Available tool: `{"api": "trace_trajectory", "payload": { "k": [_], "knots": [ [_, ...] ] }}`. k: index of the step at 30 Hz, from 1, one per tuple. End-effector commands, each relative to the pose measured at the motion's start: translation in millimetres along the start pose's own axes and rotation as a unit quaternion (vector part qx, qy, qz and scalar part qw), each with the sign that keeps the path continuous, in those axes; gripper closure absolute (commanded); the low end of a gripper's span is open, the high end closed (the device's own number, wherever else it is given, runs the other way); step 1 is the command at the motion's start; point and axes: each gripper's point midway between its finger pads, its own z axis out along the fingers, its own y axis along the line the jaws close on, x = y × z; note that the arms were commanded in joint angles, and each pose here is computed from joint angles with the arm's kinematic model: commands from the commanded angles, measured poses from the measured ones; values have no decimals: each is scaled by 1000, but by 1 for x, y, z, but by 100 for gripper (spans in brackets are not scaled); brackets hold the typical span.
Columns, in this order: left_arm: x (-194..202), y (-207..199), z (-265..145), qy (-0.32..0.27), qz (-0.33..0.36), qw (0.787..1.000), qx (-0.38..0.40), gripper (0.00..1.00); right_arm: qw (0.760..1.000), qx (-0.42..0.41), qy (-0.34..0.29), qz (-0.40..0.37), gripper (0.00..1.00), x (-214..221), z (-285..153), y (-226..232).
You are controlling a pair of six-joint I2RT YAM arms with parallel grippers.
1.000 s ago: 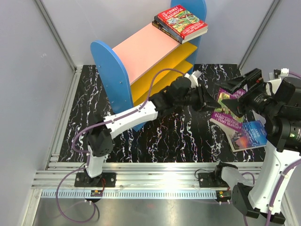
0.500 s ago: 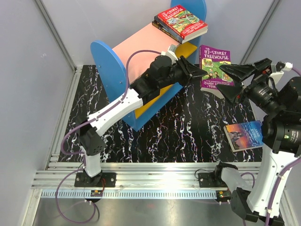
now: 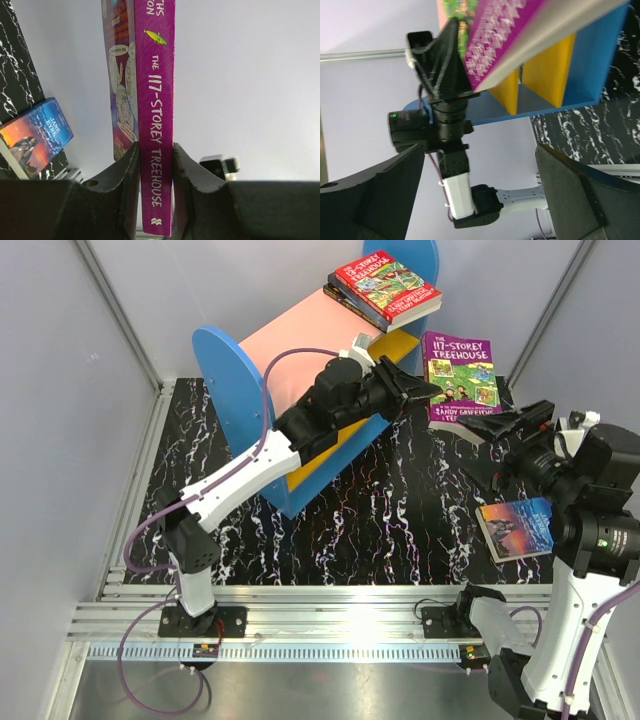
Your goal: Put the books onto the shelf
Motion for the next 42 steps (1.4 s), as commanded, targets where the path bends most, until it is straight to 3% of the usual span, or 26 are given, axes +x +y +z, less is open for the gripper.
{"api": "trace_trajectory", "payload": {
  "k": [1, 5, 15, 34, 42],
  "knots": [
    [-14, -85, -35, -21, -9, 992, 123, 100, 999, 39, -13, -8, 0, -2, 5, -32],
    [-11, -94, -37, -17, -25, 990, 137, 100, 999, 25, -21, -1, 0, -4, 10, -39],
    [8, -99, -47, -7, -57, 987, 148, 100, 993, -35, -88, -64, 0, -47, 29, -5],
    [5, -126, -59, -25, -83, 979, 187, 100, 993, -58, -103, -11, 0, -43, 25, -13],
    [20, -131, -54, -6, -88, 978, 191, 100, 990, -62, -124, -1, 0, -52, 28, -17]
  ]
}}
